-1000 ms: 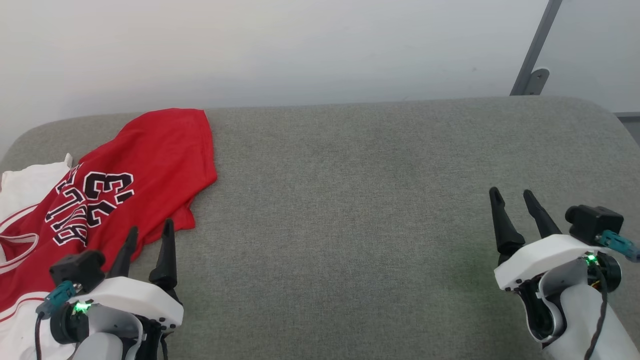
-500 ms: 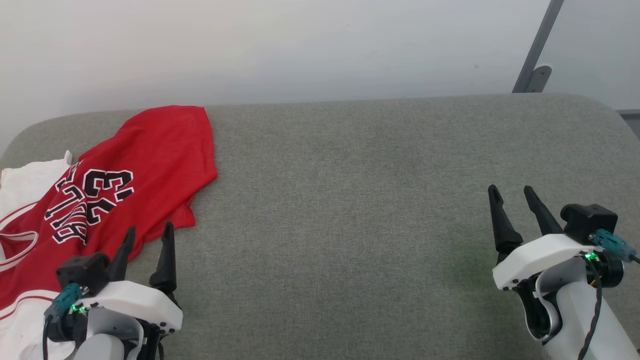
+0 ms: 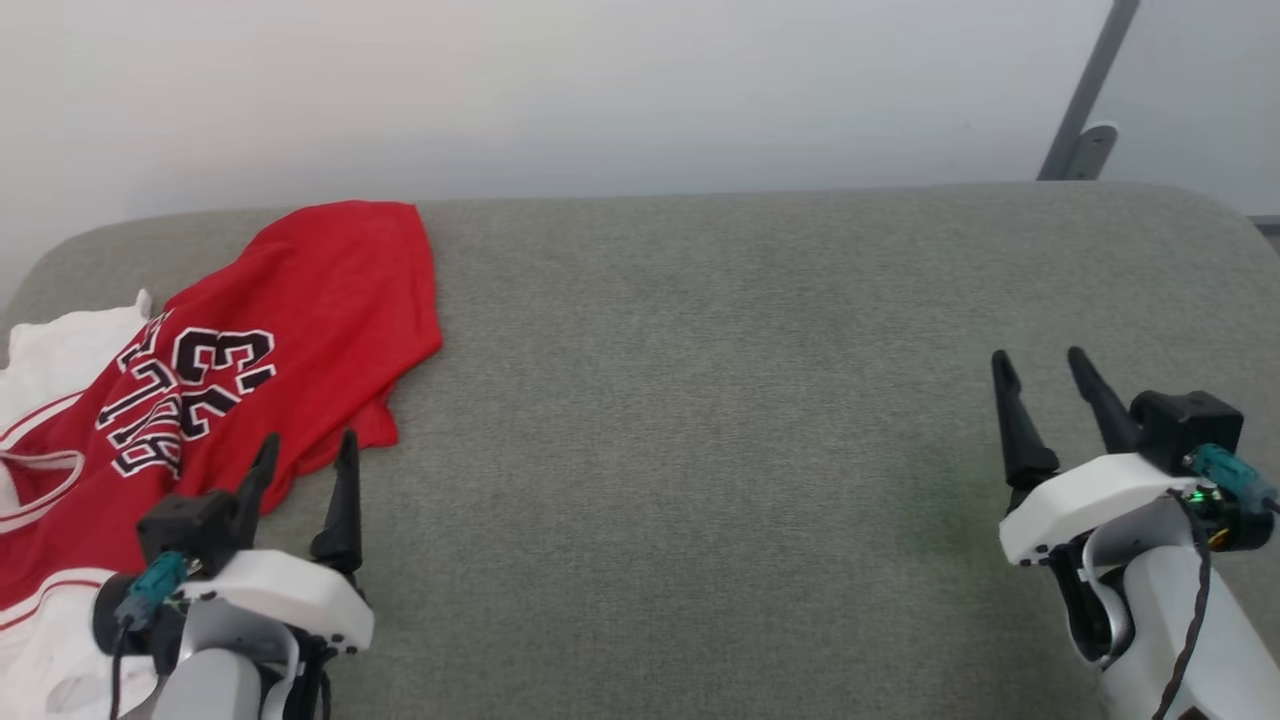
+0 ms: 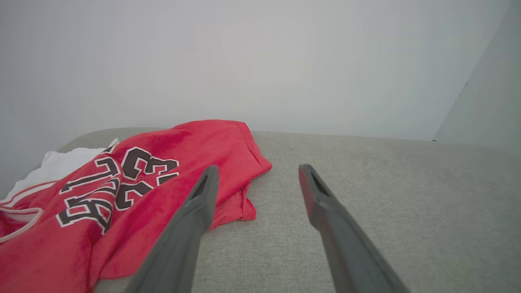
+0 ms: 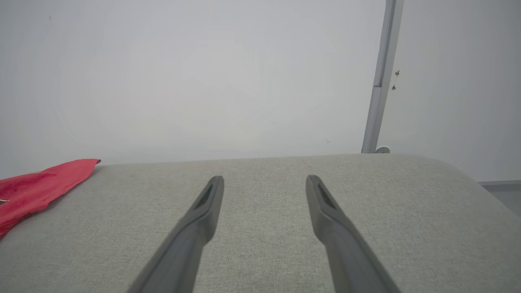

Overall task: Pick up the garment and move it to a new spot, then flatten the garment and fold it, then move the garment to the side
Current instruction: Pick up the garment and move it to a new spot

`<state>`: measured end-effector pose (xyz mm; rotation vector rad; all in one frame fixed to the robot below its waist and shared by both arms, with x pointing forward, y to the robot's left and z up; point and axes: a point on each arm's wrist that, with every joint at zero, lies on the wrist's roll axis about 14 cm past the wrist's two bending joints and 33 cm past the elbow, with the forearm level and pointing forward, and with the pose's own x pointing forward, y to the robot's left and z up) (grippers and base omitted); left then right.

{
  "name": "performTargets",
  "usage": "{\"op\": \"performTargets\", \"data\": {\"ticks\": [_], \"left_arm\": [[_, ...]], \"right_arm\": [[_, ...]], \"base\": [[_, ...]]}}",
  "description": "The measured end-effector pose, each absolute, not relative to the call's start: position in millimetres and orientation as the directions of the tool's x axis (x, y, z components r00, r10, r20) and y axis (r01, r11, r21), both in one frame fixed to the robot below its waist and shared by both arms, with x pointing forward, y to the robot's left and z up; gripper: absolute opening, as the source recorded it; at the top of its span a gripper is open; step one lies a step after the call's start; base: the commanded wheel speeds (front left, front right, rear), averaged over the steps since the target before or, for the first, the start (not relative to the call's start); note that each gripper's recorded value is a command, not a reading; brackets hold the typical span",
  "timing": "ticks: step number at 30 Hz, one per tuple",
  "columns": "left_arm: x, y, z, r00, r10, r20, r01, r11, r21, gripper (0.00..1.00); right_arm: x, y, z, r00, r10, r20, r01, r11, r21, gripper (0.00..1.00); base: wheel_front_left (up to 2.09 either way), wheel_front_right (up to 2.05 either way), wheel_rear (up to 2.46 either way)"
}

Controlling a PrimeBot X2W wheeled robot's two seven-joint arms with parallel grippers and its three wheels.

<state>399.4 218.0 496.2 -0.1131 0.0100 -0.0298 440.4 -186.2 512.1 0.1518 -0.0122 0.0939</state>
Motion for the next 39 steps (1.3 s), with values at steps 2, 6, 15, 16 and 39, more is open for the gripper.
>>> {"op": "performTargets", "data": {"ticks": [2,6,15,16,39], "left_arm": [[399.7,219.4,496.5,1.000,-0.024,-0.005,0.023,0.994,-0.104,1.00],[394.6,234.4,498.3,1.000,0.023,0.001,-0.022,0.995,-0.093,1.00],[341.0,303.9,487.6,0.964,0.265,-0.021,-0.266,0.962,-0.068,1.00],[332.2,310.7,485.8,0.955,0.295,-0.024,-0.296,0.953,-0.065,1.00],[222.2,368.5,476.7,0.805,0.592,-0.041,-0.593,0.805,-0.024,1.00]], "right_arm": [[446.3,-184.0,515.2,0.995,0.098,0.029,-0.101,0.986,0.134,1.00],[456.0,-167.1,517.6,0.990,0.138,0.042,-0.142,0.983,0.119,1.00],[470.8,-62.7,509.8,0.924,0.382,0.032,-0.383,0.920,0.082,1.00],[470.7,-49.3,507.8,0.911,0.412,0.027,-0.413,0.907,0.081,1.00],[430.4,142.1,501.4,0.582,0.813,0.020,-0.813,0.582,0.037,1.00]], "base": [[0.00,0.00,0.00],[0.00,0.00,0.00],[0.00,0.00,0.00],[0.00,0.00,0.00],[0.00,0.00,0.00]]}}
